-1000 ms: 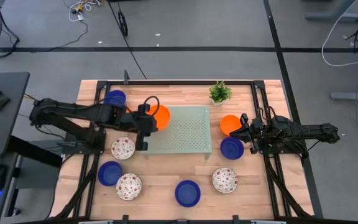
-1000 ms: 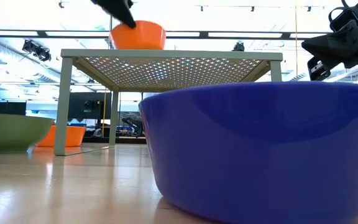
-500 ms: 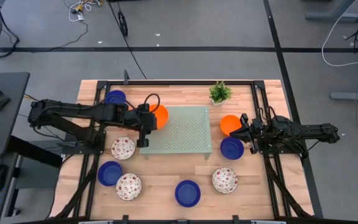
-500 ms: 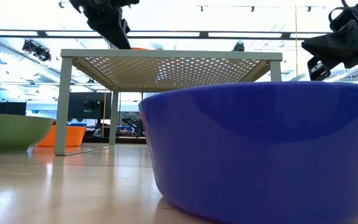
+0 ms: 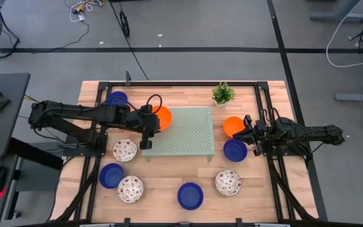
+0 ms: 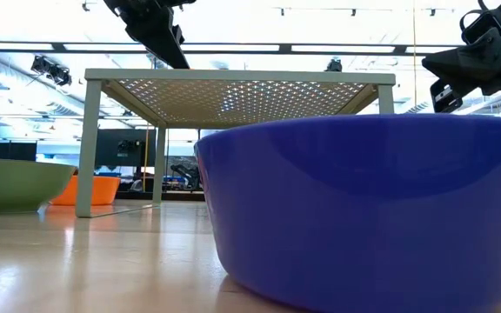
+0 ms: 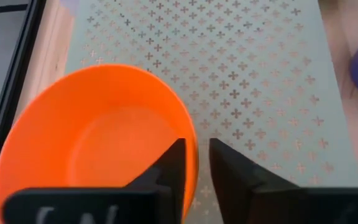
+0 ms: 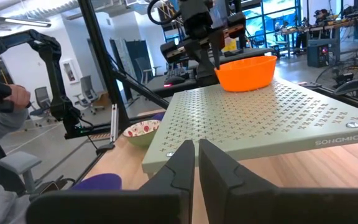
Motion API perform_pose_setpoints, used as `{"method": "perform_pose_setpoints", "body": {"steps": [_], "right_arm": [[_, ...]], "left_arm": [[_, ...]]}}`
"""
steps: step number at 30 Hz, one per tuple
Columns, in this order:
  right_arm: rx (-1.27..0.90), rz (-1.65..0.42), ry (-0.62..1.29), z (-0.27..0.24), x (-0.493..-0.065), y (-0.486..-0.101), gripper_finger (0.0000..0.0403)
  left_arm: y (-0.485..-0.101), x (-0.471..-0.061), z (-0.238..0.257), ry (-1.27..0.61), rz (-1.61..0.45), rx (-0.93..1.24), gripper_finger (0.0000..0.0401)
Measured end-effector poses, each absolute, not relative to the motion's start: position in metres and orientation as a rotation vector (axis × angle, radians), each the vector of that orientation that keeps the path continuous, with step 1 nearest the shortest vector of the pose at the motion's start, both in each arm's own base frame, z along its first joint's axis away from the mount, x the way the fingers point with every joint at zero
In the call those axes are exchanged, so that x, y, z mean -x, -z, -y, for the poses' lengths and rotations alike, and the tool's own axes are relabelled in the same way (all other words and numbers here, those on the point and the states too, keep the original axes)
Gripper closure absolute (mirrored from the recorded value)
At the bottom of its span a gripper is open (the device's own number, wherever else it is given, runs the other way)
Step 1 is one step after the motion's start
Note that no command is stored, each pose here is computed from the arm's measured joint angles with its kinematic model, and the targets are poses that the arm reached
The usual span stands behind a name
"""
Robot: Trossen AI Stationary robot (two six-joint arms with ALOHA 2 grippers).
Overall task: Pick & Place Mini bowls
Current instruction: Put the orange bowl on the shelf, then put the blue bowl on the shelf
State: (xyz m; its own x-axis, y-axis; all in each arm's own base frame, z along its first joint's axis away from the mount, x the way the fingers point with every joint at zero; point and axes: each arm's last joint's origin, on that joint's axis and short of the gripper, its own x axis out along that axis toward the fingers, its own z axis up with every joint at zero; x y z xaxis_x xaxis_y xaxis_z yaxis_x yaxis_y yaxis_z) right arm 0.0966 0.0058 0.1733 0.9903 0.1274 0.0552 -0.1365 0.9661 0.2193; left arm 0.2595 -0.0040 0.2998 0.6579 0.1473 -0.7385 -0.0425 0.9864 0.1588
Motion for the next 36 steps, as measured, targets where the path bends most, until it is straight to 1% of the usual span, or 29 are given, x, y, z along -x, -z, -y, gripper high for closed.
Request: {"method": "perform_pose_setpoints", "body": {"steps": [4, 9, 13, 16, 20, 24, 28, 32, 36], "right_arm": [[-0.225, 0.041, -0.134, -0.006, -0.097, -0.173, 0.0376], [-0.225, 0.04, -0.134, -0.006, -0.097, -0.173, 0.0376], [-0.225, 0.04, -0.133, -0.006, -0.097, -0.173, 0.0376], [-0.225, 0.039, -0.133, -0.006, -0.097, -0.173, 0.0376], [-0.225, 0.039, -0.133, -0.006, -0.097, -0.173, 0.0376], [-0.225, 0.039, -0.133, -0.006, -0.097, -0.173, 0.0376], [-0.225, 0.04, -0.133, -0.006, -0.097, -0.173, 0.0376], [-0.225, 0.04, -0.133, -0.006, -0.097, -0.173, 0.0376], [-0.225, 0.04, -0.134, -0.006, -0.097, -0.173, 0.0376]], "left_arm": [[-0.309, -0.259, 0.004, -0.102, -0.84, -0.144, 0.0265], [-0.352, -0.246, 0.01, -0.092, -0.772, -0.121, 0.0218], [-0.379, -0.221, 0.022, -0.046, -0.675, -0.11, 0.0205], [-0.383, -0.196, 0.029, -0.033, -0.612, -0.11, 0.0207], [-0.362, -0.164, 0.034, -0.097, -0.528, -0.116, 0.0215], [-0.323, -0.141, 0.032, -0.123, -0.41, -0.103, 0.0219], [-0.281, -0.13, 0.031, -0.108, -0.286, -0.055, 0.022], [-0.244, -0.126, 0.033, -0.03, -0.176, 0.005, 0.022], [-0.217, -0.126, 0.041, 0.151, -0.107, 0.077, 0.022]]}}
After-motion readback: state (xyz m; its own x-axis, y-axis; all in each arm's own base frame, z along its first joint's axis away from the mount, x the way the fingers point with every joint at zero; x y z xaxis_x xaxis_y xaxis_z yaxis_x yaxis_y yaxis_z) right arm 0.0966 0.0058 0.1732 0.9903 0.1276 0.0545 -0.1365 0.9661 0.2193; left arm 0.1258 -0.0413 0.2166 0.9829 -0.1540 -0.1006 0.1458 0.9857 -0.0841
